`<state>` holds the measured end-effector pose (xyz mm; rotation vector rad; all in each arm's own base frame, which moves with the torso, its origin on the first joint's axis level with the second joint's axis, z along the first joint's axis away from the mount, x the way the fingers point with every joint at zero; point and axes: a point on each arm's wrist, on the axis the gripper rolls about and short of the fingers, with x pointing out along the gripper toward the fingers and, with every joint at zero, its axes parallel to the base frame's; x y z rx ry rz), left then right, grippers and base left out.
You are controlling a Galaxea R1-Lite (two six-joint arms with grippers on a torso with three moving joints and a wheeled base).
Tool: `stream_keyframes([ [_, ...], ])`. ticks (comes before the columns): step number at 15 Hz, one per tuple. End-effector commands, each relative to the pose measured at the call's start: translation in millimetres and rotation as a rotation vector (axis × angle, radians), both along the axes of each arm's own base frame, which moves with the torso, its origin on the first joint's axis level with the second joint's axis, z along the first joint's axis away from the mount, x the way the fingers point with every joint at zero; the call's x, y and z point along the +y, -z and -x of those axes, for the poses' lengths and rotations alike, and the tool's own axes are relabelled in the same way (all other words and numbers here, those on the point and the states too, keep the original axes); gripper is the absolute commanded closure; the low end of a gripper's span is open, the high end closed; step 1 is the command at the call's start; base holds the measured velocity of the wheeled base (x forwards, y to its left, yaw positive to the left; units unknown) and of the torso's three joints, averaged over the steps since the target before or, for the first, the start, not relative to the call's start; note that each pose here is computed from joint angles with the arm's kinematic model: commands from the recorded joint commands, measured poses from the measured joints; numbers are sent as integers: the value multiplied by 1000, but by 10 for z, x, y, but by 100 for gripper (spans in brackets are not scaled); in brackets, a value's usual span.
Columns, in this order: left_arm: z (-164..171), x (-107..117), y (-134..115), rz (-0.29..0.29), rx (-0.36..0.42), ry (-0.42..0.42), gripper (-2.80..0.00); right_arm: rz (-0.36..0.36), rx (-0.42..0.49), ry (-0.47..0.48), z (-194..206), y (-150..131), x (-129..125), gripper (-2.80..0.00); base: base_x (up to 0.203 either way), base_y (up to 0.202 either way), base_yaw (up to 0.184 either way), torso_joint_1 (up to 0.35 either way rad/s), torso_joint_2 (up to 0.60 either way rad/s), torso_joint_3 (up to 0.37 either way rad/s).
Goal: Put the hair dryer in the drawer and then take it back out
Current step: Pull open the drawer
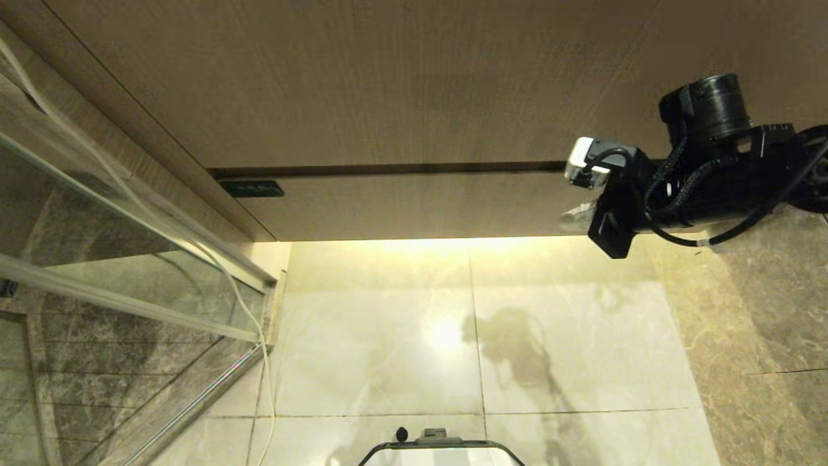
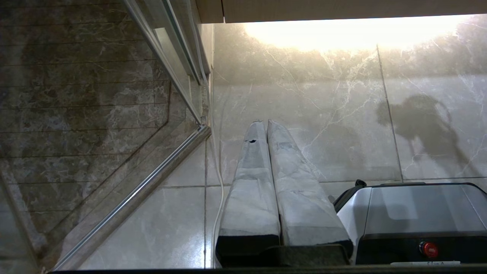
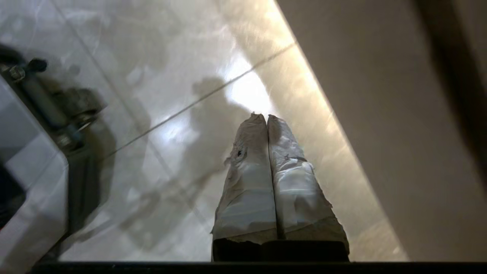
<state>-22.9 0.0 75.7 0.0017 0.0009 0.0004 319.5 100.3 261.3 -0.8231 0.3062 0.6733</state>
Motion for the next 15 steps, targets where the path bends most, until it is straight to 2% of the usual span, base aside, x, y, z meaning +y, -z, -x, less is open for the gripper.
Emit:
stream_keyframes([
  [1, -1, 0, -1, 0, 1, 0, 0, 36, -7, -29, -146, 131, 4, -280, 0, 0, 0, 0, 0, 0],
  [4, 0, 0, -1, 0, 0, 0, 0, 26, -15, -91, -198, 180, -28, -280, 0, 0, 0, 0, 0, 0],
  [9, 1, 0, -1, 0, -1, -1, 0, 26, -185, -237, -446, 259, -71, -280, 0, 0, 0, 0, 0, 0],
  [13, -1, 0, -1, 0, 1, -1, 0, 36, -364, -241, -673, 287, -79, -280, 0, 0, 0, 0, 0, 0],
  [15, -1, 0, -1, 0, 1, 0, 0, 54, -382, -248, -721, 318, -93, -280, 0, 0, 0, 0, 0, 0],
])
